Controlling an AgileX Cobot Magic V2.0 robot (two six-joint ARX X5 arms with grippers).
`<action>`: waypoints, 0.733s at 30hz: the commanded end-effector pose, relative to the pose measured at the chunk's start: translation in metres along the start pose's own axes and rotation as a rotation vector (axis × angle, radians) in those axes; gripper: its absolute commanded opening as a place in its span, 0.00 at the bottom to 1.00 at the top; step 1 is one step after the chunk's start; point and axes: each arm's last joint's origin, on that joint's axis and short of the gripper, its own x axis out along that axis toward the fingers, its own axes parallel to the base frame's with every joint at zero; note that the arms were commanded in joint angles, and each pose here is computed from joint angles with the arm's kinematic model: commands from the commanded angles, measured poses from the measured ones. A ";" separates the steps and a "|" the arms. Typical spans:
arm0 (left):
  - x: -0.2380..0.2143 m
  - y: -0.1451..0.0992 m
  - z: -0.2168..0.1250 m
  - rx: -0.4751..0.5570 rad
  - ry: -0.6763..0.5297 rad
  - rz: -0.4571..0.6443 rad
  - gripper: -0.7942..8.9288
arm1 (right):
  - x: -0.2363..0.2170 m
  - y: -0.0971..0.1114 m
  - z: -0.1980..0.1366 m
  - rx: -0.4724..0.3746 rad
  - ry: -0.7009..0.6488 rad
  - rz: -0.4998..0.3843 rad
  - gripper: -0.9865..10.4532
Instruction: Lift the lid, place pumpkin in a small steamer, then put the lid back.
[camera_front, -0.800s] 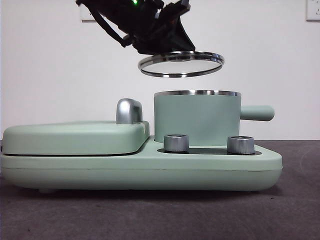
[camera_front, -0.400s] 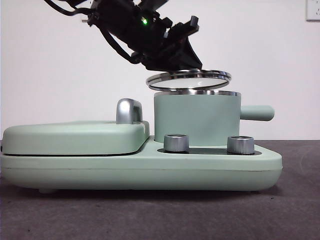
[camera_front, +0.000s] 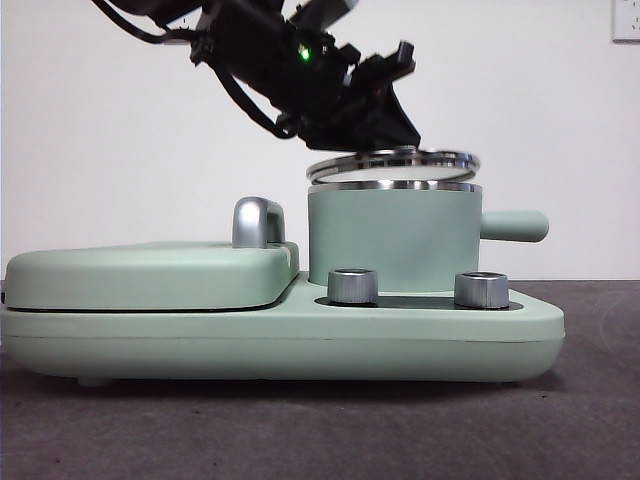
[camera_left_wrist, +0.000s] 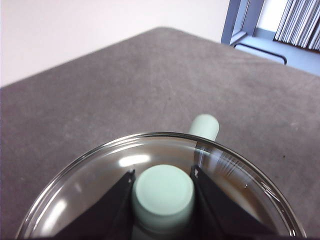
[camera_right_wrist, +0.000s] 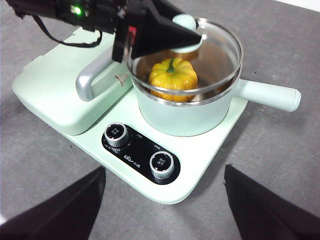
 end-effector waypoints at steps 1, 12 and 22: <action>0.006 -0.003 0.005 0.012 -0.031 -0.014 0.09 | 0.000 0.001 0.003 -0.013 -0.010 0.005 0.41; 0.006 -0.003 0.002 0.042 -0.009 -0.015 0.09 | 0.000 0.001 0.003 -0.013 -0.010 0.005 0.41; 0.006 -0.004 -0.008 0.112 0.087 -0.025 0.09 | 0.000 0.001 0.003 -0.013 -0.010 0.005 0.41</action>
